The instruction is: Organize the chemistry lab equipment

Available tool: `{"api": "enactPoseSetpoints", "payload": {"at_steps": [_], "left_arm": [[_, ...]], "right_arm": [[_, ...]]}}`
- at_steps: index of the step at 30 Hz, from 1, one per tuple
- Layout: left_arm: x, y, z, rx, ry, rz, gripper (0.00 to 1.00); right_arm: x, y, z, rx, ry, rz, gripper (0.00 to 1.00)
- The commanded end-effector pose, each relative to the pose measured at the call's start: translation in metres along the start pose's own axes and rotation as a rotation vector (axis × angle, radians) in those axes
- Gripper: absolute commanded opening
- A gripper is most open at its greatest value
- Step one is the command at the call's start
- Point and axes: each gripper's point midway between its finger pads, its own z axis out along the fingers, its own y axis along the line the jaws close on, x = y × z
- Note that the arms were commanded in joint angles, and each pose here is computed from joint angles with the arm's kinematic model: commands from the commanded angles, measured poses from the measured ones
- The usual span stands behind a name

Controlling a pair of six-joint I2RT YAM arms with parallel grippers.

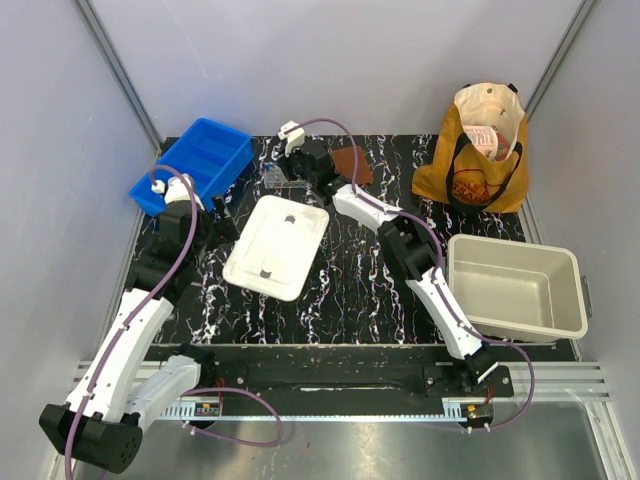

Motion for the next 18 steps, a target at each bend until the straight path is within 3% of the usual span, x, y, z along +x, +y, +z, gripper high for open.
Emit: {"api": "enactPoseSetpoints", "payload": {"at_steps": [1,18], "left_arm": [[-0.01,-0.005,-0.001,0.017,-0.039,-0.019,0.99],[-0.009,-0.006,-0.001,0.024,-0.037,-0.022,0.99]], "right_arm": [[-0.018,0.006,0.002,-0.007,-0.047,-0.014,0.18],[0.009,0.002,0.004,0.02,-0.003,-0.01,0.2]]}}
